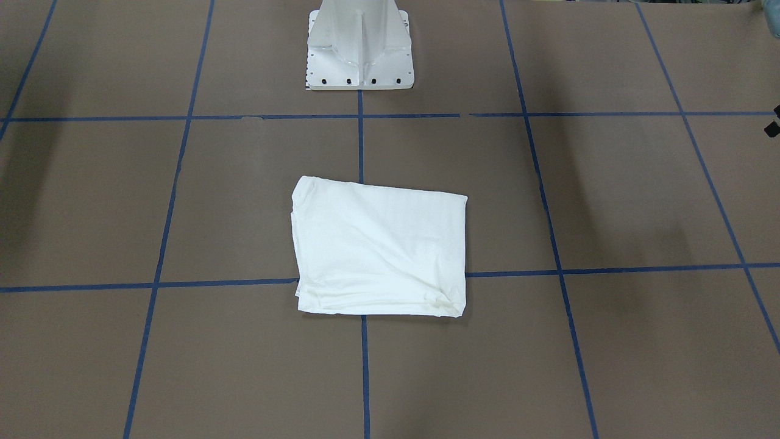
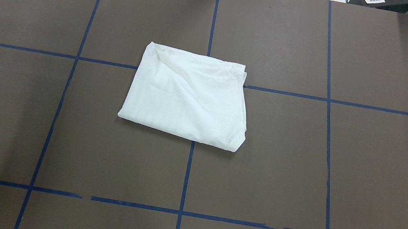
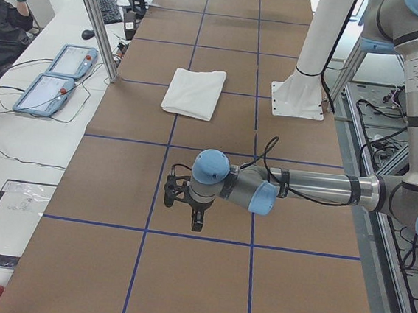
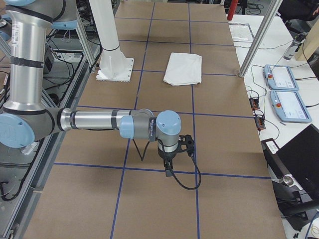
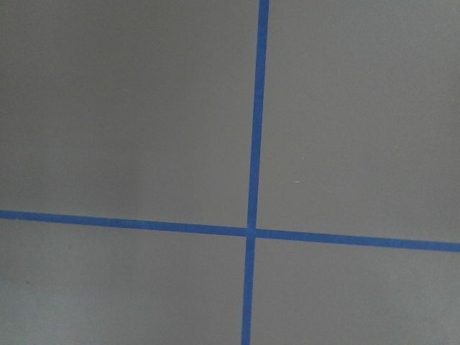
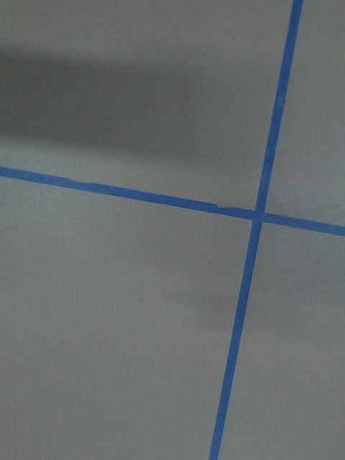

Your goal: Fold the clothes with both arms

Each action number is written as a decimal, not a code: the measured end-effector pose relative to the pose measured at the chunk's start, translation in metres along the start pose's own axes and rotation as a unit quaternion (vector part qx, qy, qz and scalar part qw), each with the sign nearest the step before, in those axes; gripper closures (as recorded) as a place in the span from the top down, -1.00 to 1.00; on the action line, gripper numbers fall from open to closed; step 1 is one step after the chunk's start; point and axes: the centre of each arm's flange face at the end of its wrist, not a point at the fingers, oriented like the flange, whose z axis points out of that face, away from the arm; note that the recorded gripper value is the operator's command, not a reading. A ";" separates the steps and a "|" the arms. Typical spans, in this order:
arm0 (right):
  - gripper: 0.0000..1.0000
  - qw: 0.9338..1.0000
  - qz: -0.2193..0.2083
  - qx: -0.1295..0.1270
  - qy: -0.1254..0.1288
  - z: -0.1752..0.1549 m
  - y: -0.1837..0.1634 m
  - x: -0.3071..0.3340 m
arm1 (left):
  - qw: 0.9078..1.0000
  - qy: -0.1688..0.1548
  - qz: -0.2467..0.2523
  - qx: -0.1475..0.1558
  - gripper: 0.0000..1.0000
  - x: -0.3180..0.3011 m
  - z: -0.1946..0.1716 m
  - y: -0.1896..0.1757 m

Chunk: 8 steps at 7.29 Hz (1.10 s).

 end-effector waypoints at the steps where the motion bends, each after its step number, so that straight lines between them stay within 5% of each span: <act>1: 1.00 1.000 -0.006 0.008 0.001 0.004 0.008 0.002 | 1.000 -0.004 -0.013 -0.008 1.00 -0.005 0.001 0.003; 4: 1.00 1.000 -0.005 0.015 -0.001 0.012 0.016 0.007 | 0.999 -0.013 0.011 -0.028 1.00 -0.016 0.000 0.006; 8: 1.00 1.000 -0.002 0.012 -0.004 0.016 0.017 0.009 | 0.996 -0.050 0.072 -0.006 1.00 -0.046 -0.030 0.002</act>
